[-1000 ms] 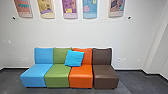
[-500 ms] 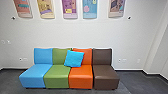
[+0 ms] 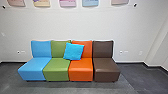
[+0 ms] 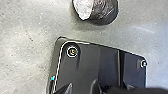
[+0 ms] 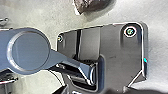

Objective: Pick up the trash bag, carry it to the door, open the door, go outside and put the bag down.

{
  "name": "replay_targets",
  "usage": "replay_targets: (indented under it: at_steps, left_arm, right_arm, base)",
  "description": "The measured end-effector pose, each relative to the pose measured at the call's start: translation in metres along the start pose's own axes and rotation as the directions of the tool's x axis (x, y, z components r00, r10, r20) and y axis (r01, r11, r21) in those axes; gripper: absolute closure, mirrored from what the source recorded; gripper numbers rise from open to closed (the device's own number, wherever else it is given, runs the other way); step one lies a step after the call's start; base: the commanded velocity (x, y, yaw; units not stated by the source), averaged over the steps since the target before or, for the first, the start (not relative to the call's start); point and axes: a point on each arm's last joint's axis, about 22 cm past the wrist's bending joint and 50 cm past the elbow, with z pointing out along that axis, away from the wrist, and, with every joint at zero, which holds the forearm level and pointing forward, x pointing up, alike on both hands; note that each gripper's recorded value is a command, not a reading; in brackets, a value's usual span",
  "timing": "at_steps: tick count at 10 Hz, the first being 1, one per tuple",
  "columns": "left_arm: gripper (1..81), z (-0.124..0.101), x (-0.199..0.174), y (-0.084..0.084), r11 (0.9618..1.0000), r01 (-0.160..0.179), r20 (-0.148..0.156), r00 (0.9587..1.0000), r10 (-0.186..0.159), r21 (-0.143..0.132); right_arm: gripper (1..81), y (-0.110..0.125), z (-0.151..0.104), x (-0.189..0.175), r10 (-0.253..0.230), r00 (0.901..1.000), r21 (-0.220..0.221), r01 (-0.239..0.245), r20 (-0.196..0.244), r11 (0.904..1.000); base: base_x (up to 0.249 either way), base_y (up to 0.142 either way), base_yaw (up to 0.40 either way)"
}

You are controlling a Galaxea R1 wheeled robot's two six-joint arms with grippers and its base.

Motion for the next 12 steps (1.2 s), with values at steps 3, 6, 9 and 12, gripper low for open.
replay_targets:
  at_steps: [3, 6, 9, 12]
  left_arm:
    - [1.0, 0.008, 0.035, 0.004, 0.9996, 0.025, -0.016, 0.9995, -0.026, -0.011]
    - [1.0, 0.013, 0.083, 0.014, 0.9994, 0.016, -0.054, 0.9984, -0.017, -0.032]
    - [1.0, 0.017, 0.128, 0.018, 0.9992, 0.003, -0.099, 0.995, -0.007, -0.041]
    - [1.0, 0.027, 0.161, 0.024, 0.9986, -0.007, -0.121, 0.9927, 0.001, -0.052]
  right_arm:
    - [1.0, 0.006, 0.005, 0.014, 0.003, 1.0, 0.003, -0.003, -0.007, 1.0]
    - [1.0, 0.013, 0.016, 0.035, -0.018, 0.9993, 0.007, 0.019, -0.033, 0.9998]
    - [1.0, 0.022, 0.024, 0.058, -0.033, 0.9973, 0.007, 0.033, -0.066, 0.9994]
    - [1.0, 0.03, 0.026, 0.077, -0.048, 0.9946, 0.01, 0.049, -0.092, 0.9987]
  base:
    - [0.0, 0.0, 0.0]
    - [0.0, 0.0, 0.0]
    - [0.0, 0.0, 0.0]
    - [0.0, 0.0, 0.0]
